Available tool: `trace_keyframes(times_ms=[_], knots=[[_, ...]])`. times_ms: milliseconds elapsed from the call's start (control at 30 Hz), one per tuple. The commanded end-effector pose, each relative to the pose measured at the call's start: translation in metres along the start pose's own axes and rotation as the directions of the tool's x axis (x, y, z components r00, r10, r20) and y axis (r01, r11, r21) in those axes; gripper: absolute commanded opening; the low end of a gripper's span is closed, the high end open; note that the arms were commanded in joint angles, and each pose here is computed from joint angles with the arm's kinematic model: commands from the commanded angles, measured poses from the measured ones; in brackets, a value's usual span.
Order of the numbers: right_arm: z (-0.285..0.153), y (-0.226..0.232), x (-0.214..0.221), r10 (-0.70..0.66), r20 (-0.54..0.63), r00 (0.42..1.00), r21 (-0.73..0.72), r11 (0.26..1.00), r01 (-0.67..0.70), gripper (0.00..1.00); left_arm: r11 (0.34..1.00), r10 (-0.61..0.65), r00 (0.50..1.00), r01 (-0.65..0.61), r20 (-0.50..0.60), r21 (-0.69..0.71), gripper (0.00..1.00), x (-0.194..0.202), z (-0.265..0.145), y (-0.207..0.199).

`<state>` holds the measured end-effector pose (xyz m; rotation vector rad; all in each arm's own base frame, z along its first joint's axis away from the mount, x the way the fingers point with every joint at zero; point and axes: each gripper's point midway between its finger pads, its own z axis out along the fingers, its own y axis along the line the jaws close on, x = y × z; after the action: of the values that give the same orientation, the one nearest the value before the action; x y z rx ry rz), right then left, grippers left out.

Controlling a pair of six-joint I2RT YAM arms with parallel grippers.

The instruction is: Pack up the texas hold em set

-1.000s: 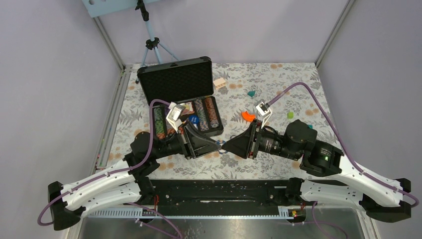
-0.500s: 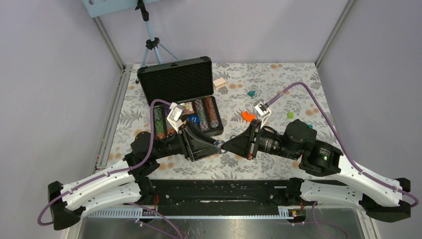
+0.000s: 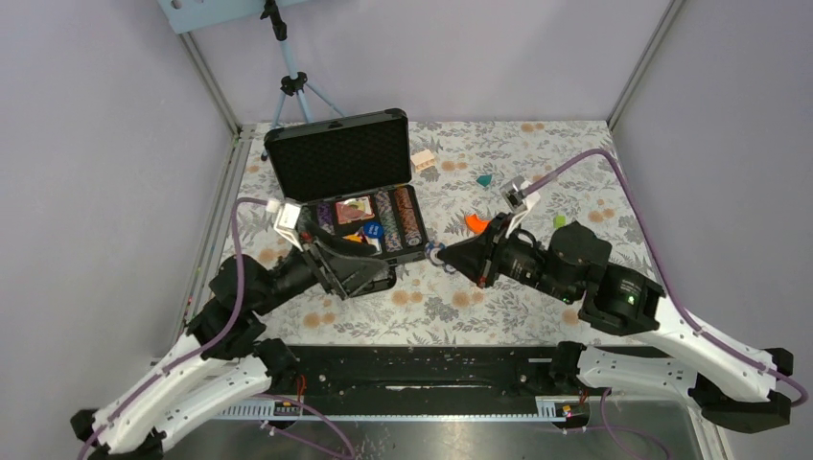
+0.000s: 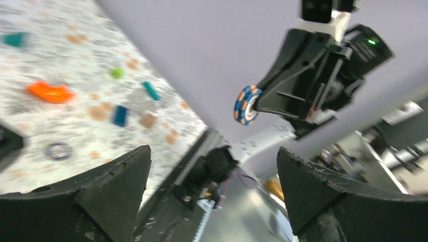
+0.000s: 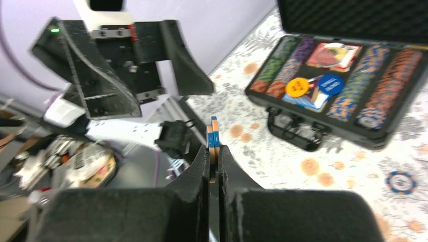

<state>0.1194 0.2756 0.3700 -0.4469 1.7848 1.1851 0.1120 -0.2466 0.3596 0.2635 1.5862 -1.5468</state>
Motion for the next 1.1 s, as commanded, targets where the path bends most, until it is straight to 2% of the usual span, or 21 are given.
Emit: trace_keyframes(times_ms=[0,133,233,333,400,567,633,700,800,933,1067], knots=[[0.026,-0.028,-0.012,-0.13,-0.005,0.992,0.087,0.988,0.13,0.0,0.96,0.088,0.995,-0.072,0.046,-0.27,0.95,-0.025,-0.029,0.045],[0.052,-0.058,-0.005,-0.335,-0.056,0.941,0.106,0.935,0.339,0.0,0.892,0.111,0.994,-0.094,0.013,-0.441,0.96,-0.032,-0.05,0.082],[0.075,-0.068,-0.007,-0.5,0.025,0.866,0.04,0.866,0.499,0.0,0.855,0.106,0.994,-0.109,-0.036,-0.507,0.96,-0.029,-0.058,0.101],[0.093,-0.089,-0.017,-0.515,0.017,0.857,-0.007,0.857,0.515,0.0,0.83,0.101,0.992,-0.128,-0.079,-0.542,0.96,-0.026,-0.061,0.114],[0.102,-0.099,-0.02,-0.546,0.0,0.838,-0.088,0.835,0.544,0.0,0.816,0.107,0.989,-0.146,-0.102,-0.559,0.96,-0.025,-0.063,0.122],[0.12,-0.133,-0.004,-0.693,-0.081,0.717,-0.174,0.718,0.674,0.0,0.757,0.148,0.977,-0.211,-0.153,-0.618,0.96,-0.026,-0.074,0.143],[0.123,-0.147,0.018,-0.741,-0.155,0.653,-0.266,0.668,0.695,0.0,0.727,0.161,0.971,-0.238,-0.178,-0.644,0.96,-0.027,-0.078,0.152],[0.126,-0.164,0.034,-0.812,-0.197,0.549,-0.355,0.581,0.732,0.0,0.699,0.175,0.965,-0.263,-0.197,-0.665,0.96,-0.028,-0.082,0.159],[0.132,-0.188,0.043,-0.852,-0.246,0.462,-0.371,0.523,0.767,0.0,0.674,0.18,0.964,-0.267,-0.198,-0.689,0.96,-0.029,-0.085,0.168],[0.139,-0.209,0.051,-0.832,-0.313,0.458,-0.423,0.554,0.717,0.0,0.652,0.18,0.964,-0.266,-0.196,-0.71,0.96,-0.025,-0.09,0.177],[0.142,-0.217,0.061,-0.837,-0.355,0.417,-0.535,0.548,0.644,0.0,0.615,0.198,0.963,-0.267,-0.183,-0.742,0.96,-0.026,-0.099,0.183]])
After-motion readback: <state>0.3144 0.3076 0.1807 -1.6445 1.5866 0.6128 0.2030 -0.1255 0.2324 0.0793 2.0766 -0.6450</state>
